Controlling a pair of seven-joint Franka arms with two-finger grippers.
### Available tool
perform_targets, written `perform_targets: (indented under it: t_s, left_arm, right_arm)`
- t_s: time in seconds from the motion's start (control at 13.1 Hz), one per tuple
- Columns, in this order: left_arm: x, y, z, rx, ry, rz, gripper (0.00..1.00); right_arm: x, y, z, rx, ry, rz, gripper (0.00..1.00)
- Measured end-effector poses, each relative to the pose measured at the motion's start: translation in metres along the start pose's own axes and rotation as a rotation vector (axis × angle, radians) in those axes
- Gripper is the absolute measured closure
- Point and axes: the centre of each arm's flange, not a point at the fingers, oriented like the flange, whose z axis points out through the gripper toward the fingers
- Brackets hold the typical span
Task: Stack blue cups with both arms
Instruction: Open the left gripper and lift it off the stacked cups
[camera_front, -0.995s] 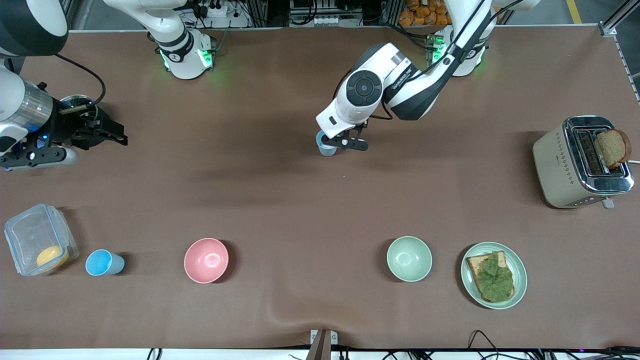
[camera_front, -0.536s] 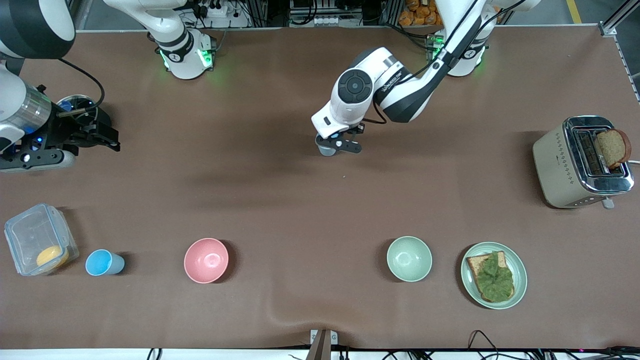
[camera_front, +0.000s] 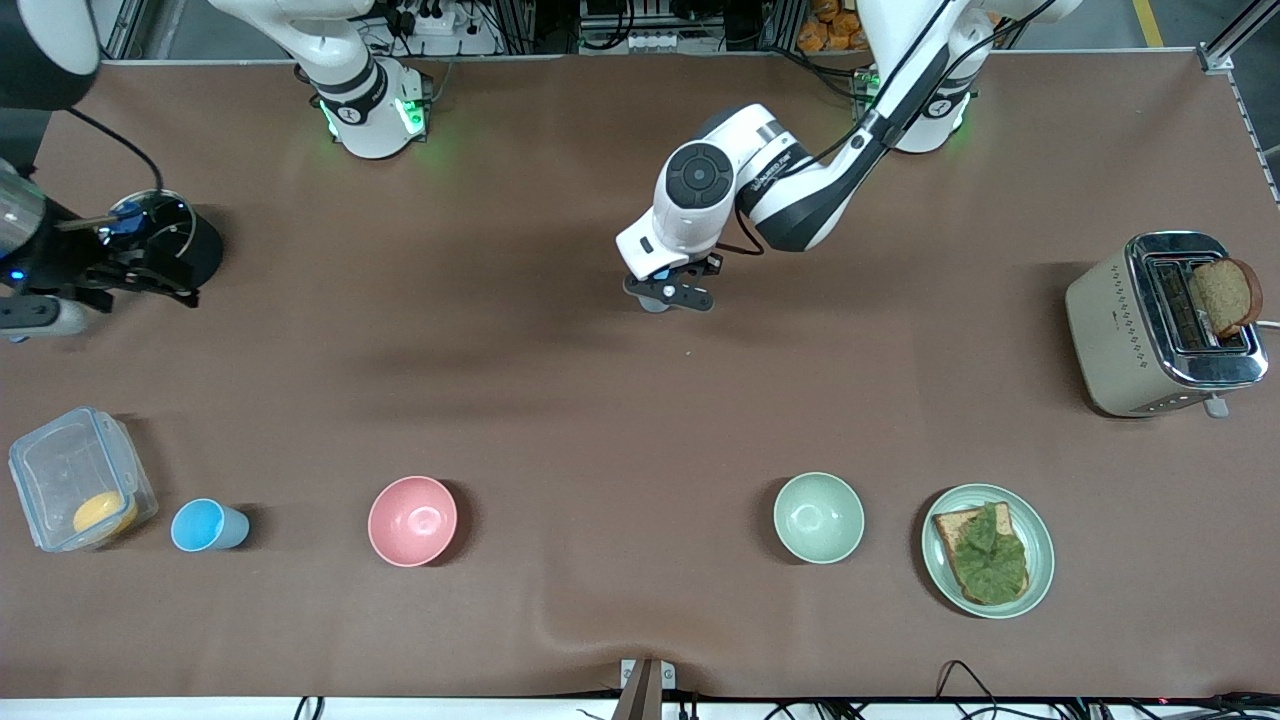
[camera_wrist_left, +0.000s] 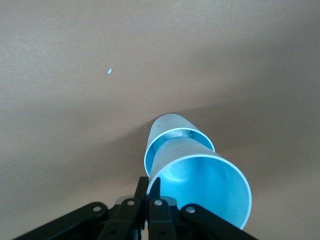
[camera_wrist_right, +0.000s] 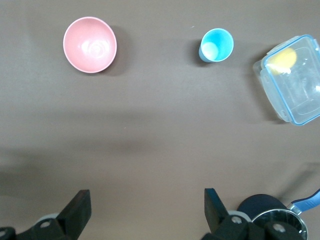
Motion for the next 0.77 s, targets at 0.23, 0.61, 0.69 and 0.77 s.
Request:
perform_targets:
  t_s: [0.23,0.61,0.69,0.77]
  left_arm:
    - [0.006,-0.002,-0.005,0.028,0.045,0.026,0.84]
    - [0.03,-0.022,-0.072,-0.003,0.169,-0.018,0.26]
    - [0.035,-0.036,-0.1,-0.009,0.207,-0.044,0.17]
    - [0.035,-0.053,-0.129,-0.002,0.231,-0.073,0.06]
  right_arm:
    - [0.005,0.0,0.003,0.0,0.008,-0.031,0.0]
    - [0.01,0.0,0.003,0.004,0.032,-0.073,0.0]
    - [0.011,0.001,0.003,0.004,0.034,-0.073,0.0]
    - [0.011,0.001,0.003,0.004,0.035,-0.073,0.0]
